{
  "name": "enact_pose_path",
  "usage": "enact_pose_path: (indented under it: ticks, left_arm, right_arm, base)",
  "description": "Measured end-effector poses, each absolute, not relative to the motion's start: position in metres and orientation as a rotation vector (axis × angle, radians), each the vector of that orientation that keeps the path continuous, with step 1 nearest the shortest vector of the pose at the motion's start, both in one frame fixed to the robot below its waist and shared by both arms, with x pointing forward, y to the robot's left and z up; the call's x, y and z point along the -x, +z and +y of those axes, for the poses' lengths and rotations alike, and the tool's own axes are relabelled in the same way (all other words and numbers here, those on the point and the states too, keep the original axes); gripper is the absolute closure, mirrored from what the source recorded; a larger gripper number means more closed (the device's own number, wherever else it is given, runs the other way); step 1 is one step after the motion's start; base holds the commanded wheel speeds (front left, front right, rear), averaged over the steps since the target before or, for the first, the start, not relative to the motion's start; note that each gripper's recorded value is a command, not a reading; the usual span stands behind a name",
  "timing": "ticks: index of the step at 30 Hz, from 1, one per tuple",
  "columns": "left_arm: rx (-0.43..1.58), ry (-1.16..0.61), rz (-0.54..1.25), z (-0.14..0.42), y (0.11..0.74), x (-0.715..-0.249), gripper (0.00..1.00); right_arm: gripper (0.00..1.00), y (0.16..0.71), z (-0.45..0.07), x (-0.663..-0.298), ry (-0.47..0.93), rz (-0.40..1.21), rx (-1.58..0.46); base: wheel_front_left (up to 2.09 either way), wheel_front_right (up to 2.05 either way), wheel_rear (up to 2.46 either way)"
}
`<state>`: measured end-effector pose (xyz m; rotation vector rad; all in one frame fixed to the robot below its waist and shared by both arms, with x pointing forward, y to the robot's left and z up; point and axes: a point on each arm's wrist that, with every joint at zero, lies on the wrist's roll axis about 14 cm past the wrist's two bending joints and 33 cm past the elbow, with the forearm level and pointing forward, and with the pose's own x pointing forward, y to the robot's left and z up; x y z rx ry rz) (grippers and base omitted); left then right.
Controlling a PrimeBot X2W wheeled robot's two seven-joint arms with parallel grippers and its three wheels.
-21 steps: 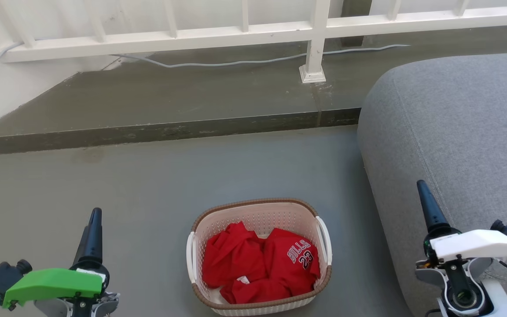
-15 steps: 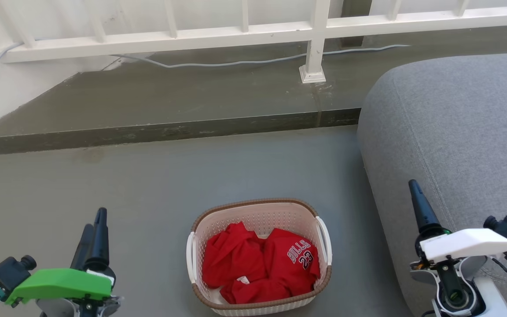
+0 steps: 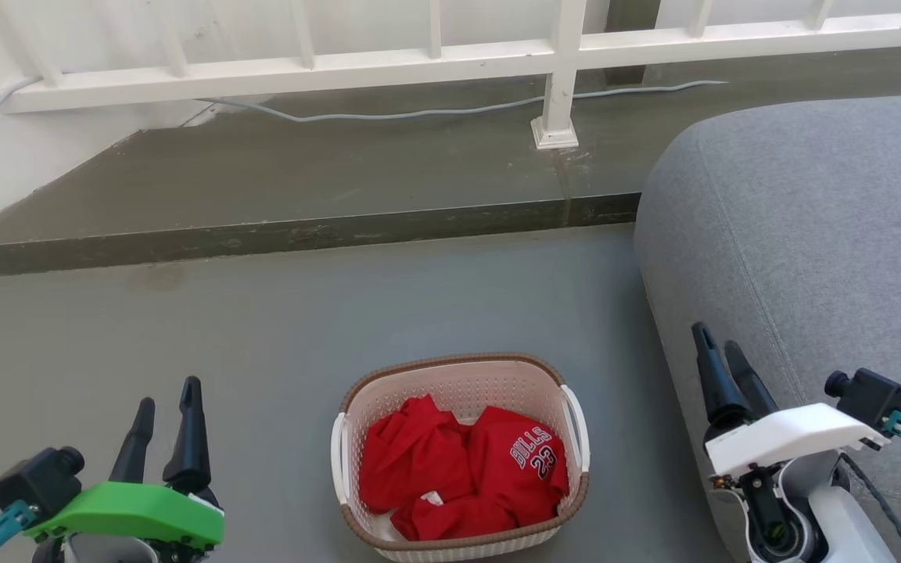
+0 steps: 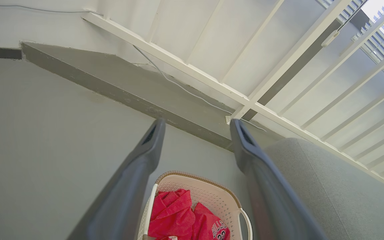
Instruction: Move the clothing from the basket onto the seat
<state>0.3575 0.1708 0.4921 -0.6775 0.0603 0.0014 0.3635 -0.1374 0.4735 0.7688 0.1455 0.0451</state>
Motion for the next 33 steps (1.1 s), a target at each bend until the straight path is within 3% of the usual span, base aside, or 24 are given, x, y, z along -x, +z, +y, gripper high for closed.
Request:
enact_pose_path:
  ticks: [33]
  left_arm:
    - [0.215, -0.045, -0.053, 0.152, 0.510, -0.346, 0.00]
  right_arm:
    - [0.00, 0.496, -0.108, -0.361, 0.167, 0.014, -0.293]
  base:
    - [0.00, 0.00, 0.00]
